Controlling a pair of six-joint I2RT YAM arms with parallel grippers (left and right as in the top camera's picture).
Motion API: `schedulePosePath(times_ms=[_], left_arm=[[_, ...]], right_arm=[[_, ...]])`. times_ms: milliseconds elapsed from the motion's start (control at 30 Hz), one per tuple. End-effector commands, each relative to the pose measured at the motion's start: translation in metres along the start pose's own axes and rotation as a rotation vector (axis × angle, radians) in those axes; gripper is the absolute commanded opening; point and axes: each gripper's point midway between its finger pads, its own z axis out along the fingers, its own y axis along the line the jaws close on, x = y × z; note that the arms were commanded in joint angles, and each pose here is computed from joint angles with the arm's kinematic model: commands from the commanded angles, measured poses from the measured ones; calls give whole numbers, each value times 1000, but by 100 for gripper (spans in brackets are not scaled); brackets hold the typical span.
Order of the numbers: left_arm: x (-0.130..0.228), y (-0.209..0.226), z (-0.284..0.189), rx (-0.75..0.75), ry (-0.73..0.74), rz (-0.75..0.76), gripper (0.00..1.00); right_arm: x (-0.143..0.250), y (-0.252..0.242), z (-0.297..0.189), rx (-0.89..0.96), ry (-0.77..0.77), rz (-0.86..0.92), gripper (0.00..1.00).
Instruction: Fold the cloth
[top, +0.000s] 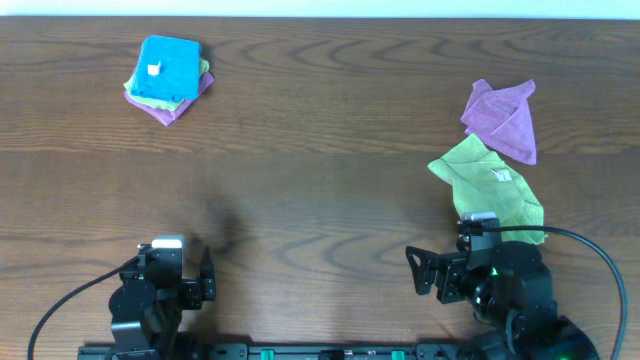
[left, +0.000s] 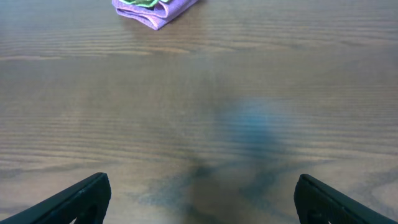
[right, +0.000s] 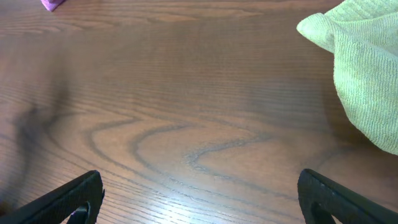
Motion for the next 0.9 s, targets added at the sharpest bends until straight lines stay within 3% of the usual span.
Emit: schedulePosePath(times_ms=[0,400,867], left_arm=[[4,-2,-1,10,10,-9,95],[37,-5,-3,20,145,-14,95],[37,-5,-3,20,147,-14,95]], right_arm=[[-1,-3,0,13,-8,17,99],[-1,-3,0,13,-8,17,99],[-11,-28,-3,129,-62,64,99]])
